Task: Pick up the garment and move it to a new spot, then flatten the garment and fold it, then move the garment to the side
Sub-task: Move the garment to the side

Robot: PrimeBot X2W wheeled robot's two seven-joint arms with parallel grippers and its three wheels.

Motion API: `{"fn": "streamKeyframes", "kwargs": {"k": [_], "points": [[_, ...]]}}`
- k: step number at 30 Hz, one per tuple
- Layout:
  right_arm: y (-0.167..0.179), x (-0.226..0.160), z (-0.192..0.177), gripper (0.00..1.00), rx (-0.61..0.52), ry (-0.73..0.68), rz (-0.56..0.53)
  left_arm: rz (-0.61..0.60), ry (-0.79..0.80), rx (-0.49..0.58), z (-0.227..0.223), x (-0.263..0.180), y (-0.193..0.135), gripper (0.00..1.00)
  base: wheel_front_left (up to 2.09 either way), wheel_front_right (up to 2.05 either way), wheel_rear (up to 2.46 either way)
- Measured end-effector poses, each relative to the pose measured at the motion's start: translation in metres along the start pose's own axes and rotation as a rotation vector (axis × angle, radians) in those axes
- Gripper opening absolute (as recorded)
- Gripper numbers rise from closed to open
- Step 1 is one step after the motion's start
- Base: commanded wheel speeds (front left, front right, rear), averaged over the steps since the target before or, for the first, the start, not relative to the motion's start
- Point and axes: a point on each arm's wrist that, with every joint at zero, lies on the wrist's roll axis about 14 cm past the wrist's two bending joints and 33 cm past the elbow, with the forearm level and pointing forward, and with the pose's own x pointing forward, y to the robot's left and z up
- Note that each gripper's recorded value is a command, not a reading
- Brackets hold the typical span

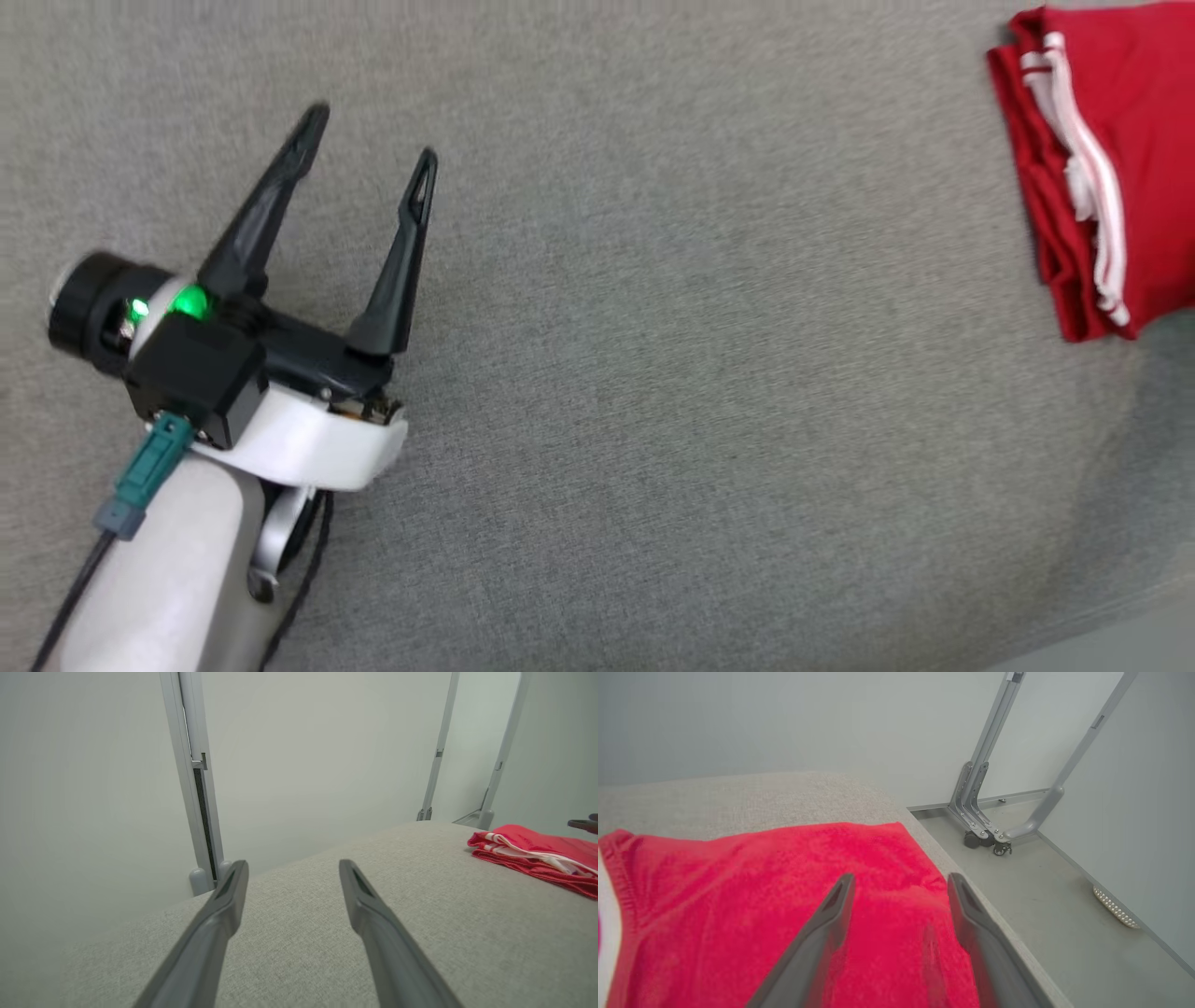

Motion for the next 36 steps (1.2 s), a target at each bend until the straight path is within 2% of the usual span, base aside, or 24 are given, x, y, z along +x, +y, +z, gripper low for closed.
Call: {"fn": "streamKeyframes", "kwargs": {"k": [4,5,12,17,23,31,36], "points": [[0.017,-0.035,-0.002,1.0,0.055,-0.054,0.044,0.021,0.012,-0.027,0.007,-0.014,-0.009,1.0,0.0,0.0,0.0],[0.028,-0.053,-0.001,1.0,0.067,-0.086,0.073,0.035,0.021,-0.042,0.011,-0.022,-0.013,1.0,0.0,0.0,0.0],[0.078,-0.113,0.032,1.0,0.119,-0.261,0.205,0.117,0.031,-0.068,0.027,-0.055,-0.014,1.0,0.0,0.0,0.0],[0.122,-0.153,0.043,1.0,0.116,-0.328,0.335,0.216,0.03,-0.065,0.038,-0.084,-0.001,1.0,0.0,0.0,0.0],[0.16,-0.186,0.044,1.0,0.117,-0.349,0.455,0.359,0.066,-0.038,0.042,-0.135,0.022,1.0,0.0,0.0,0.0],[0.182,-0.224,0.056,1.0,0.121,-0.374,0.553,0.57,0.083,-0.001,0.054,-0.212,0.052,1.0,0.0,0.0,0.0],[0.177,-0.244,0.054,1.0,0.129,-0.374,0.564,0.612,0.087,0.004,0.06,-0.242,0.046,1.0,0.0,0.0,0.0]]}}
